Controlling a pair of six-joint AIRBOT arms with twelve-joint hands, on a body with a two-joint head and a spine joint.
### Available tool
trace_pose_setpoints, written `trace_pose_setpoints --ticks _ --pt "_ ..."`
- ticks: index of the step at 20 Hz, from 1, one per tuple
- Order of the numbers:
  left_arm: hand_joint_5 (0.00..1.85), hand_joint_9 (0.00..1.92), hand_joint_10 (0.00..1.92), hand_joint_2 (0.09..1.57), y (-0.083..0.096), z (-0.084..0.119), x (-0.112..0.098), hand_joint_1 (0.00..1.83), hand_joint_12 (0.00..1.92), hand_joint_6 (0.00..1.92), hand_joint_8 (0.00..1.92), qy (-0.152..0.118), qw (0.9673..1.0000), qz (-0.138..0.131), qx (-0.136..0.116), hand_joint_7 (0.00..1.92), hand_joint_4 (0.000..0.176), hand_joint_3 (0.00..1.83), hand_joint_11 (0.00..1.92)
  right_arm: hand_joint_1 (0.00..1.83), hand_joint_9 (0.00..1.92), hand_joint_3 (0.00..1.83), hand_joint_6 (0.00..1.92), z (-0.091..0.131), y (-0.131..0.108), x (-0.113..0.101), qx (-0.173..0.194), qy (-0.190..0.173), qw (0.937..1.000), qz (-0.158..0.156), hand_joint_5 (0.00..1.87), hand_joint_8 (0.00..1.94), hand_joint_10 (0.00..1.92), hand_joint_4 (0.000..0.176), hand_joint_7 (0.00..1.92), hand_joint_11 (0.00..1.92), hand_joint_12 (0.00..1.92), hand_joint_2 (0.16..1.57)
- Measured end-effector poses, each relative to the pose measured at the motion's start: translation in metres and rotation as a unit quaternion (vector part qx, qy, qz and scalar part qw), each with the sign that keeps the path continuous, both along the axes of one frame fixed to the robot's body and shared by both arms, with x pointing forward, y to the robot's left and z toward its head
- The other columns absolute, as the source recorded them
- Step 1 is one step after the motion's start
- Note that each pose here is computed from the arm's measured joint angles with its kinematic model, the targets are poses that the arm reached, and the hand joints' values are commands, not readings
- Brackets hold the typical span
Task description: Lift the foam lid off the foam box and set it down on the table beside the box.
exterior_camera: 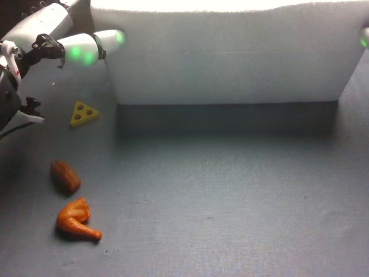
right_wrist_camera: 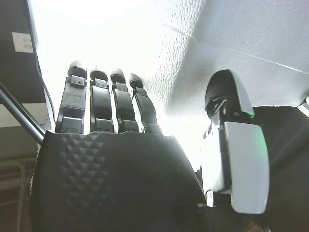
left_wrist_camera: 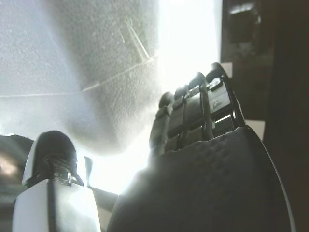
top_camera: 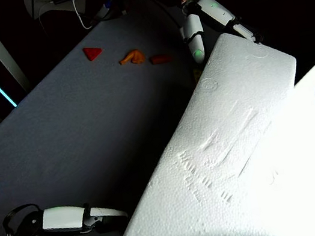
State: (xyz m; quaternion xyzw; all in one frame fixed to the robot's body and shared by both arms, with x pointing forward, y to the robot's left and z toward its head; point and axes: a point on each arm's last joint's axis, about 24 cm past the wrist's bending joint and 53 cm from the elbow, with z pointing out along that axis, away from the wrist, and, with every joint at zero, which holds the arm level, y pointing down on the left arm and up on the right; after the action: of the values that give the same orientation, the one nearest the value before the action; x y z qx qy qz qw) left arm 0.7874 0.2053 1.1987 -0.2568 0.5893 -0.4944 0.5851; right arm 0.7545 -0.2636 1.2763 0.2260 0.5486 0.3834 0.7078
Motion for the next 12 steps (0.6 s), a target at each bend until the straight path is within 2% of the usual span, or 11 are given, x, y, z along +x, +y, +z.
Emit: trace_pose_setpoints --ticks 1,2,3,5,7,9,10,11,12 --pt "0.1 0.02 0.0 1.19 -0.0004 0.0005 -0.0001 0.26 0.68 0.01 0.0 -0.001 1.0 0.0 0.0 0.0 0.0 0.0 0.0 0.52 0.02 0.0 0.8 -0.0002 0.0001 0.0 0.0 0.0 1.0 0.0 0.13 0.02 0.89 0.0 0.38 0.0 1.6 1.34" --pt "0.12 0.05 0.01 1.19 -0.0003 0.0006 -0.0001 0.24 0.8 0.01 0.0 -0.001 1.0 0.0 -0.001 0.01 0.0 0.0 0.0 0.55 0.04 0.0 0.94 -0.0003 0.0002 0.0001 0.0 0.001 1.0 0.0 0.13 0.04 0.99 0.0 0.42 0.0 1.69 1.34" --pt "0.12 0.05 0.01 1.2 0.0 0.0007 0.0 0.24 0.92 0.0 0.0 -0.002 1.0 0.0 -0.001 0.0 0.0 0.0 0.0 0.53 0.03 0.0 0.92 -0.0003 0.0004 0.0001 -0.001 0.001 1.0 0.001 0.13 0.03 0.98 0.0 0.41 0.0 1.67 1.35" --pt "0.12 0.05 0.01 1.19 0.0001 0.0006 0.0 0.27 0.92 0.0 0.0 -0.001 1.0 0.0 -0.001 0.0 0.0 0.0 0.0 0.53 0.02 0.0 1.03 -0.001 0.0006 0.0002 -0.001 0.002 1.0 0.001 0.1 0.03 1.0 0.0 0.41 0.0 1.69 1.35" --pt "0.12 0.01 0.01 1.19 0.0006 0.0004 -0.0004 0.29 0.74 0.0 0.0 -0.002 1.0 0.0 -0.003 0.0 0.0 0.0 0.0 0.55 0.02 0.0 1.1 -0.0009 0.001 0.0002 0.001 0.002 1.0 0.003 0.07 0.03 1.03 0.0 0.42 0.0 1.71 1.35" --pt "0.1 0.0 0.0 1.18 0.0011 0.0007 -0.0009 0.28 0.62 0.0 0.0 -0.004 1.0 0.0 -0.004 0.0 0.0 0.0 0.0 0.57 0.0 0.0 1.25 -0.0006 0.0018 -0.0001 0.001 0.001 1.0 0.004 0.03 0.02 0.96 0.0 0.38 0.0 1.65 1.34" --pt "0.1 0.01 0.0 1.18 0.0007 0.0005 -0.0021 0.3 0.68 0.0 0.0 -0.006 1.0 -0.001 -0.006 0.0 0.0 0.0 0.0 0.58 0.01 0.0 1.16 -0.0008 0.0036 -0.0007 0.002 0.002 1.0 0.006 0.03 0.02 0.97 0.0 0.39 0.0 1.64 1.33" --pt "0.1 0.0 0.0 1.17 -0.0002 0.0004 -0.003 0.32 0.55 0.0 0.0 -0.006 1.0 -0.002 -0.007 0.0 0.0 0.0 0.0 0.58 0.02 0.0 1.14 -0.0004 0.0045 -0.0014 0.003 0.001 1.0 0.007 0.04 0.02 0.98 0.0 0.4 0.0 1.64 1.34" --pt "0.08 0.0 0.0 1.16 0.0003 0.0015 -0.0033 0.3 0.33 0.01 0.0 -0.008 0.9999 -0.001 -0.008 0.0 0.0 0.0 0.0 0.6 0.01 0.0 1.16 -0.0001 0.0042 -0.0019 0.004 0.0 1.0 0.007 0.01 0.02 0.99 0.0 0.39 0.0 1.63 1.33"
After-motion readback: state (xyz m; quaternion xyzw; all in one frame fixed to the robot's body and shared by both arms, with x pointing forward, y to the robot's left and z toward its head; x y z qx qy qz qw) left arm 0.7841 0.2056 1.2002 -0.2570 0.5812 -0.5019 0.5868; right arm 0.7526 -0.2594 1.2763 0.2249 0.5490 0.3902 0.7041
